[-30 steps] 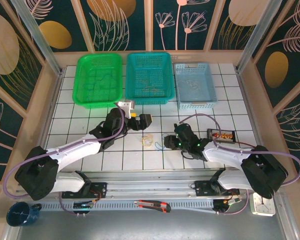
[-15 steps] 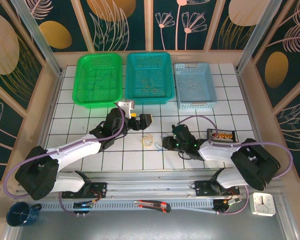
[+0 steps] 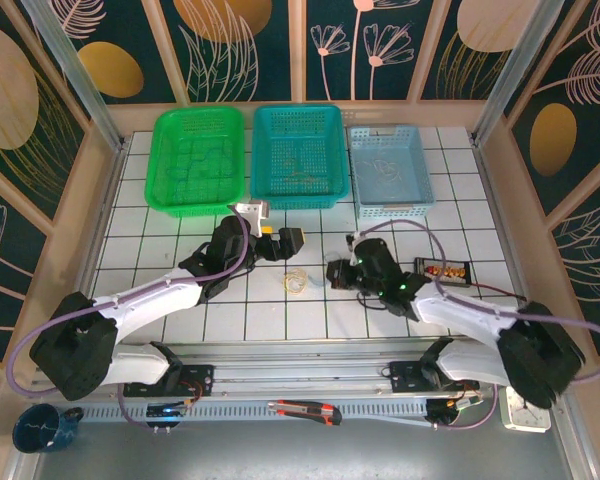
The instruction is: Untangle the cables
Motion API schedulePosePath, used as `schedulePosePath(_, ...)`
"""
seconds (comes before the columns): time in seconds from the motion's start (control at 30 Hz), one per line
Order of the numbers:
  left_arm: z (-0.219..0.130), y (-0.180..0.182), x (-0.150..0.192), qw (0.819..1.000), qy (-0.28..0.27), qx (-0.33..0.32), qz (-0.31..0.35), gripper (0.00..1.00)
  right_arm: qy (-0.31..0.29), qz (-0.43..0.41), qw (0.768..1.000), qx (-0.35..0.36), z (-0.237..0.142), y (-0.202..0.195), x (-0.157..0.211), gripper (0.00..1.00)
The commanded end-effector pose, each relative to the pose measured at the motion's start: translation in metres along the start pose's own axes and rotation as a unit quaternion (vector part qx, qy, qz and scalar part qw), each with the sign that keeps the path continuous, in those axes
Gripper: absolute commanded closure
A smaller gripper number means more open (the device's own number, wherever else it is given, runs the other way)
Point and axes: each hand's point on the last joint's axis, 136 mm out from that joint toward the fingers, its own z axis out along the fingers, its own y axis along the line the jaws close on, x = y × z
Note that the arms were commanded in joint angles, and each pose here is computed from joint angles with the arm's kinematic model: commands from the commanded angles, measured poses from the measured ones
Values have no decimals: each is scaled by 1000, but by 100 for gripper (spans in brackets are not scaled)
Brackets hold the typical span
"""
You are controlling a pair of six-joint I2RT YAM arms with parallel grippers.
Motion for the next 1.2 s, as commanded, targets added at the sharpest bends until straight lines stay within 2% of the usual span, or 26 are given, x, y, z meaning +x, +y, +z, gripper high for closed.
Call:
schedulePosePath(0.0,-5,-8,-9,1000,-21,19,-2,1,-52,-22,998,-4,-28,15,-42,100)
schedulePosePath(0.3,-8,-29,-4,996,-15,86,-6,1,-133,4,988,-73,-70,44,-105,100)
schedulePosePath(0.47,-11,-43,-6,989,-21,135,-61,5,-159,30,978,-130,-82,67,-120,100)
schedulePosePath(0.7,-31,-69,-34,953,-80,235,-175,15,-197,70,958,-197,-98,88,-136,100)
schedulePosePath(0.87,-47,-85,-59,940,-114,267,-178,20,-213,75,950,-216,-106,96,-145,100)
schedulePosePath(1.0,-60,-99,-74,931,-128,290,-179,28,-216,70,950,-217,-106,97,-146,100)
schedulePosePath(1.17,-73,-124,-85,905,-105,353,-213,30,-225,53,952,-200,-100,91,-146,100)
